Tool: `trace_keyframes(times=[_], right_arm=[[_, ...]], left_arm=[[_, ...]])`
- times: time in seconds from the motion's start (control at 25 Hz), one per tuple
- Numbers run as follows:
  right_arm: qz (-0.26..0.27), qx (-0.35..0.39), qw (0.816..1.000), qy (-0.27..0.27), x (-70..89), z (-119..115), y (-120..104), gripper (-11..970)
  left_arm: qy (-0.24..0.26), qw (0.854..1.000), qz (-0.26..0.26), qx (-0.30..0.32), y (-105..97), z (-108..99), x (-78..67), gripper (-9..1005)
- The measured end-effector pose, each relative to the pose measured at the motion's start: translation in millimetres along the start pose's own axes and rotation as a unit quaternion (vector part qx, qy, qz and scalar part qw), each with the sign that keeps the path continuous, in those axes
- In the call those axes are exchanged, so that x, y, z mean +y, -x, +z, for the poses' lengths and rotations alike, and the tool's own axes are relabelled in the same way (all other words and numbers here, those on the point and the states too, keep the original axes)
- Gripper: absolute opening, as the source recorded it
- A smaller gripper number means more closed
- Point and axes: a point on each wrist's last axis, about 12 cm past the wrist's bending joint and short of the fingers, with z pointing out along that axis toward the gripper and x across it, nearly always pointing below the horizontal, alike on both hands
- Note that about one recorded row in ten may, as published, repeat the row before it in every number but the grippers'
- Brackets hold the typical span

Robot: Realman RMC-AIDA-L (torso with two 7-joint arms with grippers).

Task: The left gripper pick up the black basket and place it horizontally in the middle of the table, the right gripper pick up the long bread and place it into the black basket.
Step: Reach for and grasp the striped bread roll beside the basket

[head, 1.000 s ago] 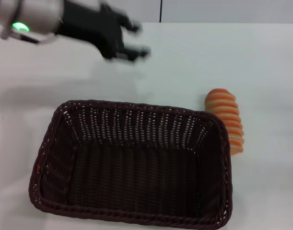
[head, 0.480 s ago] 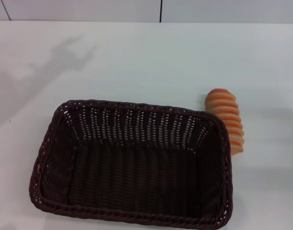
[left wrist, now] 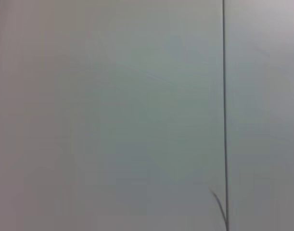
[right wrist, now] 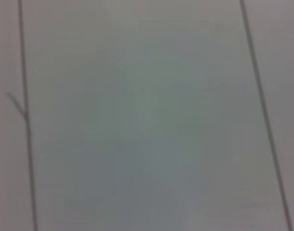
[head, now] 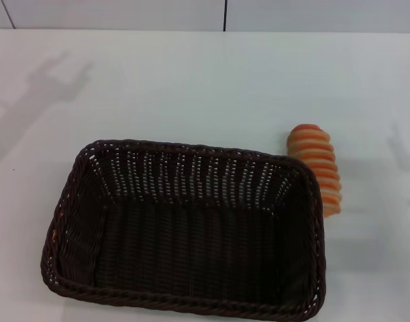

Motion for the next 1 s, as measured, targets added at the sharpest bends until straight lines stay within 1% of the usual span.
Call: trace_keyframes(times=[0.04, 0.08, 0.12, 0.16, 0.32, 0.44, 0.52, 0.56, 0.64, 0.72, 0.88, 0.92, 1.0], right_arm=[[0.005, 0.012, 1.0, 0.01, 6.6, -2.2, -3.1, 788], [0.005, 0.012, 1.0, 0.01, 6.6, -2.2, -3.1, 788], [0.01, 0.028, 0.999, 0.021, 14.2, -4.0, -6.6, 788], [0.01, 0.028, 0.999, 0.021, 14.2, -4.0, -6.6, 788], [0.015, 0.07, 0.997, 0.043, 27.4, -7.6, -11.8, 788], [0.015, 0.088, 0.995, 0.047, 30.6, -6.9, -10.5, 788], [0.015, 0.123, 0.991, 0.054, 33.6, -4.1, -10.0, 788], [0.015, 0.123, 0.991, 0.054, 33.6, -4.1, -10.0, 788], [0.015, 0.148, 0.987, 0.06, 36.7, -2.5, -10.6, 788], [0.007, 0.177, 0.982, 0.071, 41.0, -1.2, -11.1, 788], [-0.006, 0.205, 0.975, 0.086, 47.1, 2.6, -9.7, 788], [-0.016, 0.223, 0.97, 0.094, 50.9, 5.1, -8.8, 788], [-0.019, 0.228, 0.969, 0.097, 52.3, 6.4, -7.8, 788]], left_arm=[[0.001, 1.0, 0.0, -0.001, 0.3, -1.1, 0.5, 587], [0.001, 1.0, 0.001, -0.002, 1.0, -3.1, 1.1, 588], [0.001, 1.0, 0.002, -0.007, 2.9, -5.4, 2.0, 588], [0.001, 1.0, 0.002, -0.008, 3.4, -6.0, 2.4, 588], [-0.001, 1.0, 0.006, -0.012, 6.3, -6.4, 2.7, 588], [0.0, 1.0, 0.007, -0.013, 7.0, -7.0, 3.1, 588], [0.001, 1.0, 0.007, -0.014, 7.4, -7.4, 3.5, 588], [0.002, 1.0, 0.008, -0.014, 7.8, -7.8, 3.9, 588], [0.0, 1.0, 0.008, -0.015, 8.0, -7.9, 3.7, 588], [-0.002, 1.0, 0.008, -0.017, 8.8, -9.0, 3.5, 588], [-0.001, 1.0, 0.008, -0.019, 9.6, -10.2, 4.0, 588], [0.0, 1.0, 0.009, -0.022, 10.9, -12.1, 4.9, 588], [0.0, 1.0, 0.009, -0.024, 11.4, -12.9, 5.3, 588]])
